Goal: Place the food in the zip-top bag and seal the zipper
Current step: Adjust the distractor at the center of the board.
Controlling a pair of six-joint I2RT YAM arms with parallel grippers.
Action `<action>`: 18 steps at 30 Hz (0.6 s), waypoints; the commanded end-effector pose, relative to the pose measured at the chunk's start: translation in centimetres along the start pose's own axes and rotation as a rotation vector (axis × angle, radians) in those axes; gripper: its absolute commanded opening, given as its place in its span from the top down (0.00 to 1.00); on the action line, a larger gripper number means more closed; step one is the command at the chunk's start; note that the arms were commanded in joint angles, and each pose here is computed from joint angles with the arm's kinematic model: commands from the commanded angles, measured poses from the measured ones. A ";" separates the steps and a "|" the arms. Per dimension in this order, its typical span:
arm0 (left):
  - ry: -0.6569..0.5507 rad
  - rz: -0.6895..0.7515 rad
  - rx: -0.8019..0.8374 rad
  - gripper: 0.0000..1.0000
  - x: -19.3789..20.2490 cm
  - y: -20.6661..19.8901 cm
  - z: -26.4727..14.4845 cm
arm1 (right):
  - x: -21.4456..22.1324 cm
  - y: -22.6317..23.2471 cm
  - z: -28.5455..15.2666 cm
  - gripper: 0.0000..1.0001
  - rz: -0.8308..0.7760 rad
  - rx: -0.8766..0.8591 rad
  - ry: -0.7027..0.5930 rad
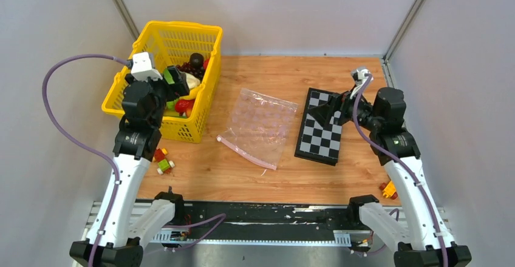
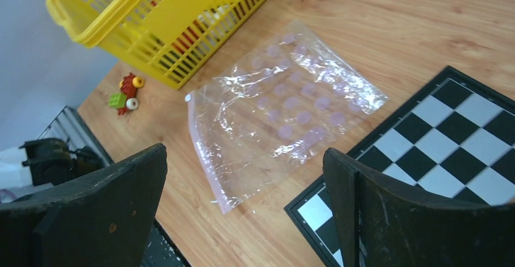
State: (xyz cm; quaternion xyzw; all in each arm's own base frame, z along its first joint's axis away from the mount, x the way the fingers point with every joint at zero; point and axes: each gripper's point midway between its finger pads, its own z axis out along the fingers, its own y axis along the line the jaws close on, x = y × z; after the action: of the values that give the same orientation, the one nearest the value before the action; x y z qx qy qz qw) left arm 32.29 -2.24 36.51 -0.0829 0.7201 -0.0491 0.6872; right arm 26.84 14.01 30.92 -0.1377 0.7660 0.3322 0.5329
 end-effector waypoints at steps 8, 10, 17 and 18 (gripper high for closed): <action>-0.047 -0.069 0.108 0.00 -1.4 -1.8 -2.0 | 2.6 -6.1 2.4 0.00 0.058 0.502 0.127; -0.061 -0.175 0.036 0.00 -1.0 -0.5 -3.2 | 4.1 -6.0 3.5 0.00 0.081 0.468 0.151; -0.122 -0.076 0.204 0.00 -1.6 -2.3 -6.7 | 8.8 2.1 7.8 0.02 0.108 0.004 0.201; -0.110 -0.056 0.234 0.00 -1.6 -2.8 -6.9 | 9.6 2.7 8.2 0.01 0.093 -0.012 0.226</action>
State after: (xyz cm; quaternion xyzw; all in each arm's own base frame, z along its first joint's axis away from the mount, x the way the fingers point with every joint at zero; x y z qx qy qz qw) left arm 26.27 -3.41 37.21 -0.0798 0.6778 -0.1245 0.7202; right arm 28.67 17.53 19.44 -0.0798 0.8666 0.2638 0.4159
